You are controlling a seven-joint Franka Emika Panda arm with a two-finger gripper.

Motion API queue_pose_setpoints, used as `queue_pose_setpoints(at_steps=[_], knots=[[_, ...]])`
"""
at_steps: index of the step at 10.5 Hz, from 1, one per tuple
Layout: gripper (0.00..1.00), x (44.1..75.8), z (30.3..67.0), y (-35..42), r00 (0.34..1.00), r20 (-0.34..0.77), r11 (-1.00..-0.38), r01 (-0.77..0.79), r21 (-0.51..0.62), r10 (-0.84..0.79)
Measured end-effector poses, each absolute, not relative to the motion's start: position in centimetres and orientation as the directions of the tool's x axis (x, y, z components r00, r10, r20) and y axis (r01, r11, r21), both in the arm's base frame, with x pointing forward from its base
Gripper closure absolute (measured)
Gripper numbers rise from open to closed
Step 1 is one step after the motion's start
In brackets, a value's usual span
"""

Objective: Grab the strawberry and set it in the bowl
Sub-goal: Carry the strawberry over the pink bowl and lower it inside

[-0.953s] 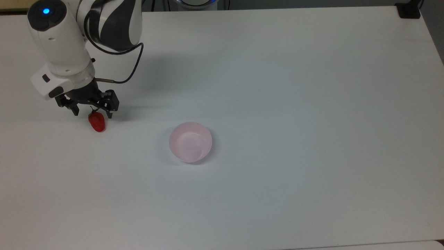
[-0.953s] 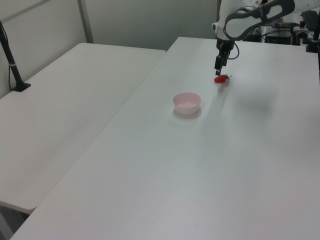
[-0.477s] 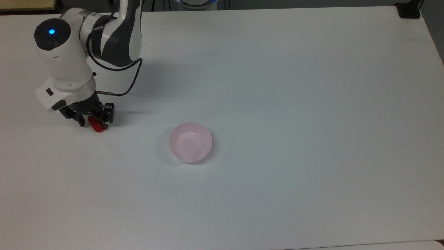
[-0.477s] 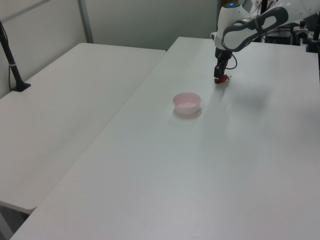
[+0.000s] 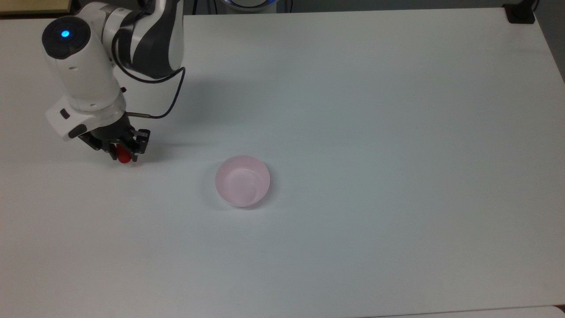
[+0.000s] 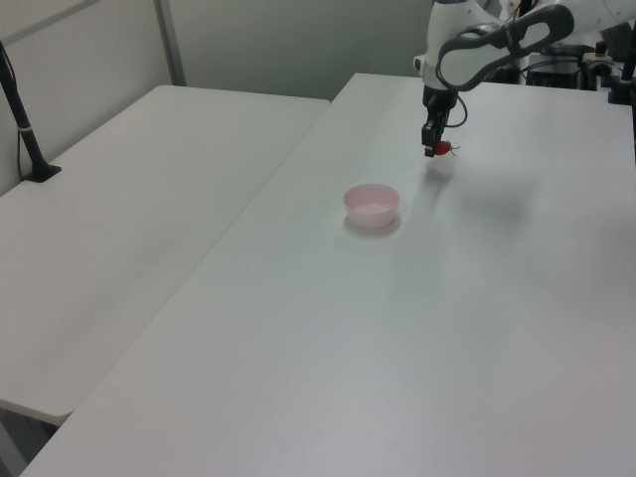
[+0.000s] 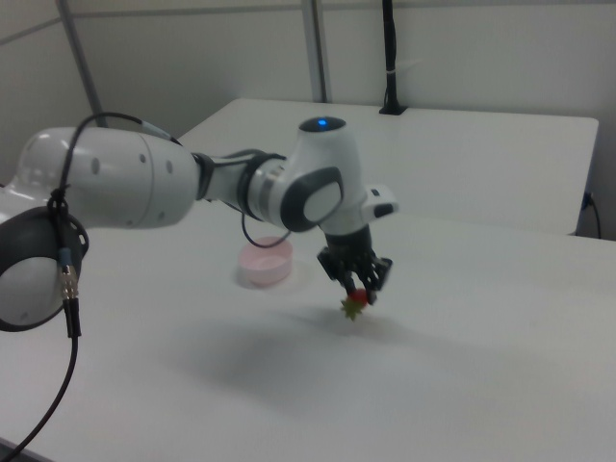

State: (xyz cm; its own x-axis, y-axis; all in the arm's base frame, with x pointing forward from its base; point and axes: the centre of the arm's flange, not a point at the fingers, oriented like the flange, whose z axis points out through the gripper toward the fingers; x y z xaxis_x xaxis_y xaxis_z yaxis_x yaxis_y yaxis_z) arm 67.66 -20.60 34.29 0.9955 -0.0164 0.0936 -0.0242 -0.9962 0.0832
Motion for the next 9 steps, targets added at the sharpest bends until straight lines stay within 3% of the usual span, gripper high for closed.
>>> queue_pose_setpoints(at_steps=[4, 9], knots=[[0.6, 70.9, 38.8, -8.2, 0.976, 0.173, -0.989, -0.141, 0.043, -0.131], [0.6, 72.1, 38.6, 3.1, 0.946, 0.226, -0.972, -0.234, -0.02, -0.232]])
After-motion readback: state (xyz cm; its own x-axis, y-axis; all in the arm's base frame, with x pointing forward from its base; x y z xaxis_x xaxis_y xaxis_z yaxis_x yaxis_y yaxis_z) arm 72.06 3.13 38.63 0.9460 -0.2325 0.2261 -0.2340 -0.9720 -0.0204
